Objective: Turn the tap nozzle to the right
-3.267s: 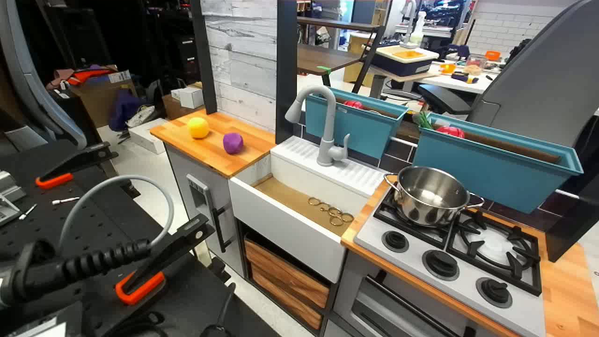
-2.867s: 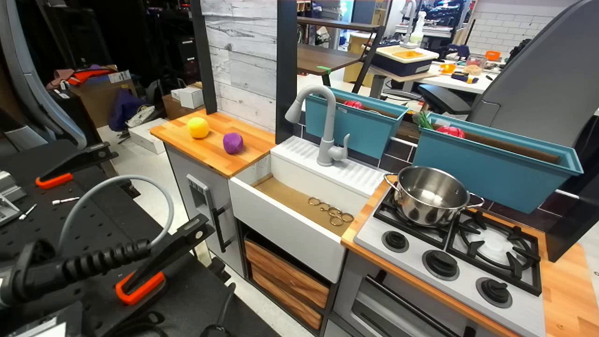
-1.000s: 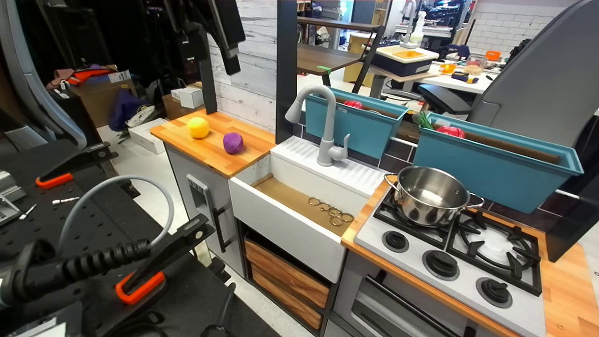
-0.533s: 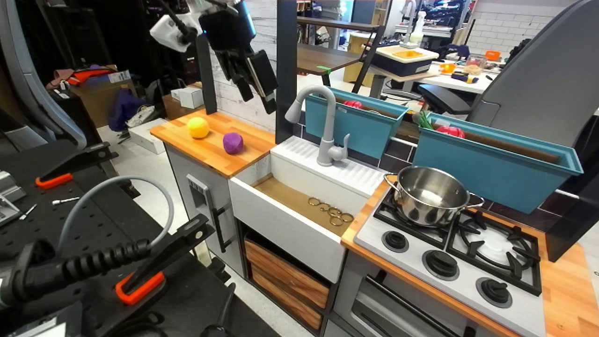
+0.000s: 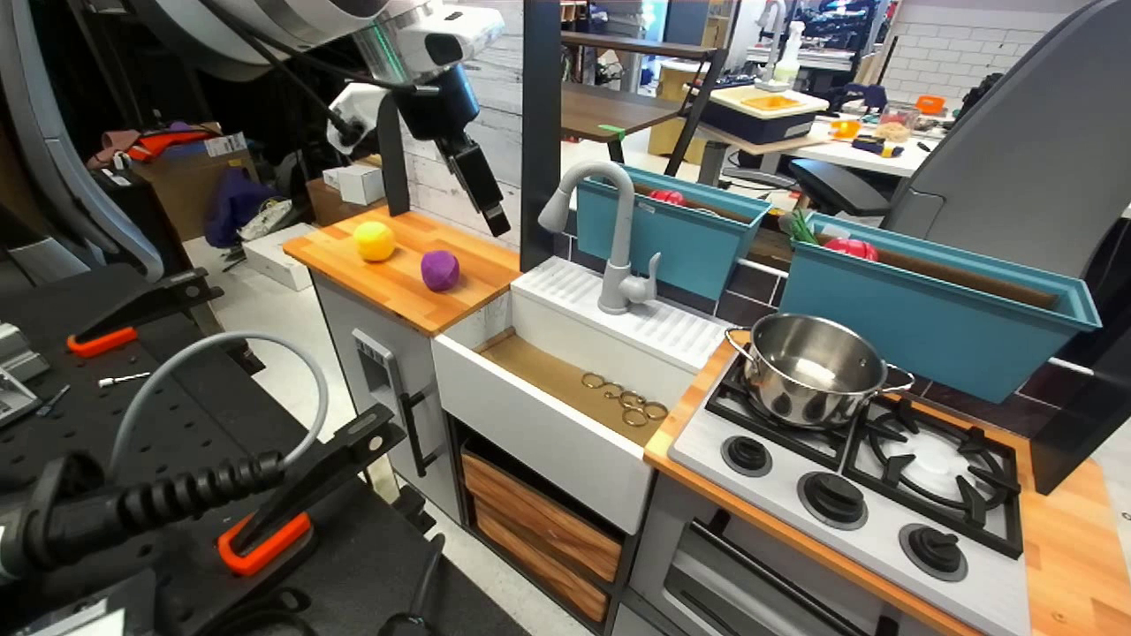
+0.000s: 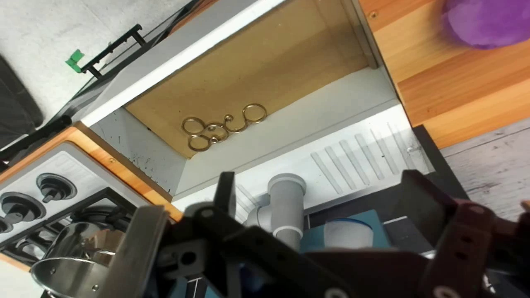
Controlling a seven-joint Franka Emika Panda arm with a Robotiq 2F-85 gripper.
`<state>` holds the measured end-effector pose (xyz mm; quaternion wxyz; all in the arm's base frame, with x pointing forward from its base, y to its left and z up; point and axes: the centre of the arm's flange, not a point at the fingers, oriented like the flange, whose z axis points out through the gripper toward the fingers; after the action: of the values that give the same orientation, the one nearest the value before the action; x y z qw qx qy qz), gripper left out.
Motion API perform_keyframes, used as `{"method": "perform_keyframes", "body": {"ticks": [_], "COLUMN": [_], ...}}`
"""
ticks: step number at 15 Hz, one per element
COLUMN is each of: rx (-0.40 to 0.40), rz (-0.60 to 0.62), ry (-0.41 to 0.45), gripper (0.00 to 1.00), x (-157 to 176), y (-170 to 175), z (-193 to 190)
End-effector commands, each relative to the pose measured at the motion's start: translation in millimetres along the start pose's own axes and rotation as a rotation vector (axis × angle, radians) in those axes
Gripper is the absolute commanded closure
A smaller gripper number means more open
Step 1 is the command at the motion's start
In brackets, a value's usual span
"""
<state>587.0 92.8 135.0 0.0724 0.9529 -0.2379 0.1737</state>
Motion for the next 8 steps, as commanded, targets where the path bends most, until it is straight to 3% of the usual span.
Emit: {"method": "perform_keyframes", "body": {"ticks": [1, 8], "rx": [-0.045, -0.091], "rz": [0.100, 0.172], "ry": [0.103, 0.243], "gripper": [0.00, 0.00], "x": [16.0, 35.2], "y": [-11.5, -25.5], "z": [16.1, 28.5]}}
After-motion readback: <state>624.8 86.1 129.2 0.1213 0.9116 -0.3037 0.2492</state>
